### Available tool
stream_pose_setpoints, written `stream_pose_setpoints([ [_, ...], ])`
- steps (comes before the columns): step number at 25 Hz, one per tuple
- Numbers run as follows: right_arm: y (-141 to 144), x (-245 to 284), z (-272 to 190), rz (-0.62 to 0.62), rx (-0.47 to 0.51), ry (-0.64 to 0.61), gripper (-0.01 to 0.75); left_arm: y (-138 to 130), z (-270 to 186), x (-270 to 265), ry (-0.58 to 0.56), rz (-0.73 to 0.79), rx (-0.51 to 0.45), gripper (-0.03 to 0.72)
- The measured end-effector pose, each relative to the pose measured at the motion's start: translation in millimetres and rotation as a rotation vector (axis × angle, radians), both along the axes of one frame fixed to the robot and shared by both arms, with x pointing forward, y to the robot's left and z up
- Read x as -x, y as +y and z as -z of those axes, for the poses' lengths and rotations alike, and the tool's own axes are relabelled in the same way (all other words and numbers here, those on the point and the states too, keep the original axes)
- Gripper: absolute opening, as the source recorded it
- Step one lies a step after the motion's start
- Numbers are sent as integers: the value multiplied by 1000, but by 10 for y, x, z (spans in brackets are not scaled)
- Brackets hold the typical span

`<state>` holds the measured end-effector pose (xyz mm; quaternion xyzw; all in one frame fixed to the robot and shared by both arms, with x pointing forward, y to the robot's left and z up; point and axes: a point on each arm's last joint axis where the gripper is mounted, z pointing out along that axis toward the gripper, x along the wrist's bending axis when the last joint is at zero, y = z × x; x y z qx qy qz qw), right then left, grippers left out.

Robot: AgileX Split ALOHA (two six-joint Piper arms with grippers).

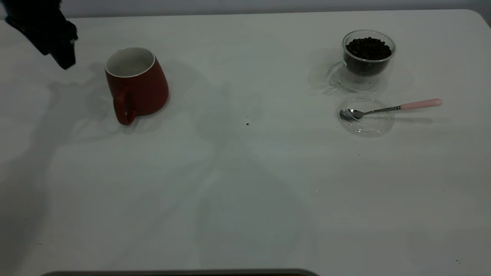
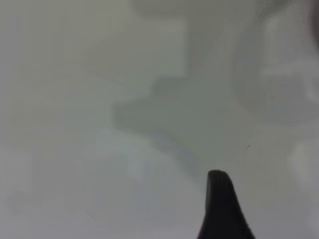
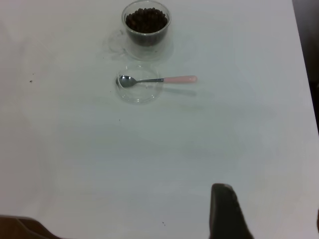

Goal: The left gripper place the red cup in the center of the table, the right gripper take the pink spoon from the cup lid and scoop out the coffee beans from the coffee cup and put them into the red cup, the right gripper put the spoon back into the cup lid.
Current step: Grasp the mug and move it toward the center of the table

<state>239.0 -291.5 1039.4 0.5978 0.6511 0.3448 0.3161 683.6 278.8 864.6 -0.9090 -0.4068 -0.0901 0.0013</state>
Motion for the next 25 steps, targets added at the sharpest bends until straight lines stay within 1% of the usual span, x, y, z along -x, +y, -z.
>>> stream_pose_setpoints([
  [3, 0, 0, 0, 0, 0, 0, 465, -123, 121, 10, 29, 174, -11, 538],
  [5, 0, 0, 0, 0, 0, 0, 465, -192, 202, 25, 52, 278, -2, 538],
  [8, 0, 0, 0, 0, 0, 0, 465, -242, 286, 46, 78, 375, 24, 538],
  [12, 0, 0, 0, 0, 0, 0, 465, -254, 331, 32, 67, 497, 16, 538],
  [15, 0, 0, 0, 0, 0, 0, 465, -272, 385, 12, 45, 555, 21, 538],
  [18, 0, 0, 0, 0, 0, 0, 465, -309, 409, 3, 24, 602, 51, 538],
  [25, 0, 0, 0, 0, 0, 0, 465, -455, 424, 4, -36, 732, 185, 538],
])
